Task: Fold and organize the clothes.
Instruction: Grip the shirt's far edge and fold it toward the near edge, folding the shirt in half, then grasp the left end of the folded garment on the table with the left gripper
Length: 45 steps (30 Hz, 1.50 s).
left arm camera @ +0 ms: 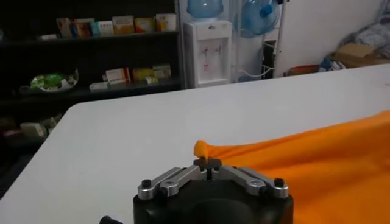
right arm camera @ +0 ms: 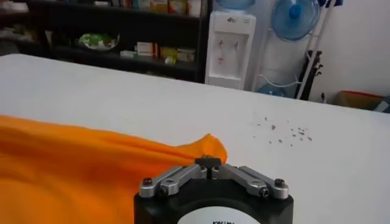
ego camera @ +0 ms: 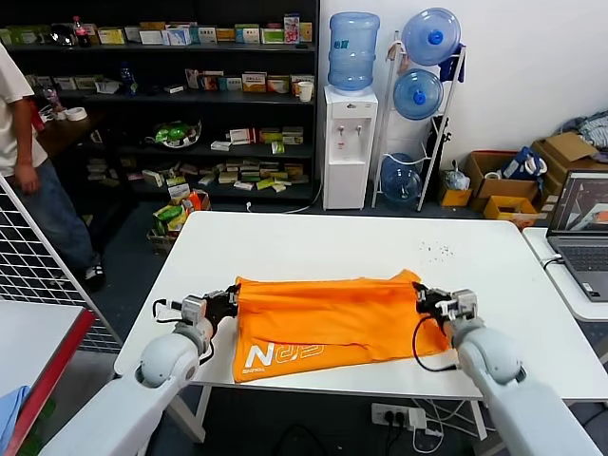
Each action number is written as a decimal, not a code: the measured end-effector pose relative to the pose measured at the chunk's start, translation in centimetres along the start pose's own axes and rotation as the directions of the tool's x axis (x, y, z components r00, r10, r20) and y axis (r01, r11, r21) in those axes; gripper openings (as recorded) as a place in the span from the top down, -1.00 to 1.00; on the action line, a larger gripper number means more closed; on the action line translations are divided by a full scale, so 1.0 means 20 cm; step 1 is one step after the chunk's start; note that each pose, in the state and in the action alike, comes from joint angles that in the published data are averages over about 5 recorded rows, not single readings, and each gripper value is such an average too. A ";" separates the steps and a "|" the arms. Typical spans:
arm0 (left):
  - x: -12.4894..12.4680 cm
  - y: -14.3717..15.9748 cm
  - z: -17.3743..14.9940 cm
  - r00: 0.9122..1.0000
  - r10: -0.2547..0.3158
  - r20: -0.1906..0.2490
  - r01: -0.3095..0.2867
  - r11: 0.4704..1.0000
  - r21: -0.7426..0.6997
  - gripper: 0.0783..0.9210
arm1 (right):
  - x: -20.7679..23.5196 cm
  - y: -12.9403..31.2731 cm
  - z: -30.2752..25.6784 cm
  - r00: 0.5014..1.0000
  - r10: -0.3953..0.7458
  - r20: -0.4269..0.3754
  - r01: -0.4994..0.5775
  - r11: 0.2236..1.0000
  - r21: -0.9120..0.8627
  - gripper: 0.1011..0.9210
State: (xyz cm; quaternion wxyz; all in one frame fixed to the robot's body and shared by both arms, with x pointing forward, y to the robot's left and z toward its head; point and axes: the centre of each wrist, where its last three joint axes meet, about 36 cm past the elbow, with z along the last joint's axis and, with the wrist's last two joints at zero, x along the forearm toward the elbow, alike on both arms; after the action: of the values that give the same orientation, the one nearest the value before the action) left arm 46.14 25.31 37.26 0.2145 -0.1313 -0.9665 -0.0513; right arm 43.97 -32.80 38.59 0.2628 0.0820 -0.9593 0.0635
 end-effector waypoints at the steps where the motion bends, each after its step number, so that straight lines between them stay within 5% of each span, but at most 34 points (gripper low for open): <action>1: 0.03 -0.02 0.01 1.000 0.004 -0.002 -0.004 1.000 0.005 0.96 | 0.03 0.01 0.02 1.000 0.002 -0.010 -0.002 1.000 0.004 0.95; 8: 0.17 -0.15 0.13 1.000 0.012 -0.023 -0.011 0.999 0.045 0.95 | 0.15 0.04 0.12 0.998 0.009 -0.061 -0.007 1.000 0.029 0.95; 14: 0.27 -0.25 0.20 1.000 0.012 -0.017 -0.011 0.997 0.073 0.66 | 0.20 0.04 0.16 0.996 0.019 -0.087 -0.016 0.999 0.040 0.92; 26: 0.37 -0.33 0.24 1.000 -0.010 -0.002 0.010 0.993 0.116 -0.14 | 0.24 0.06 0.16 0.996 0.038 -0.079 -0.035 0.998 0.044 0.13; 35: 0.32 -0.31 0.25 0.998 -0.036 -0.061 0.048 0.975 0.216 -0.70 | 0.26 0.09 0.16 0.996 0.035 -0.078 -0.032 0.999 0.042 -0.50; 40: 0.29 -0.31 0.27 0.995 -0.025 -0.100 0.051 0.962 0.269 -0.71 | 0.27 0.10 0.15 0.997 0.035 -0.073 -0.032 0.999 0.038 -0.74; 45: 0.26 -0.32 0.29 0.992 -0.012 -0.128 0.050 0.954 0.295 -0.41 | 0.27 0.11 0.14 0.997 0.034 -0.069 -0.032 0.999 0.034 -0.76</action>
State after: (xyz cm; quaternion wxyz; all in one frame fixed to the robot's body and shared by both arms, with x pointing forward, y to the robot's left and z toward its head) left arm 37.45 21.25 34.01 0.2908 -0.0789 -0.9499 0.0835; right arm 37.48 -31.79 38.81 0.2935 0.0681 -0.9496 0.0863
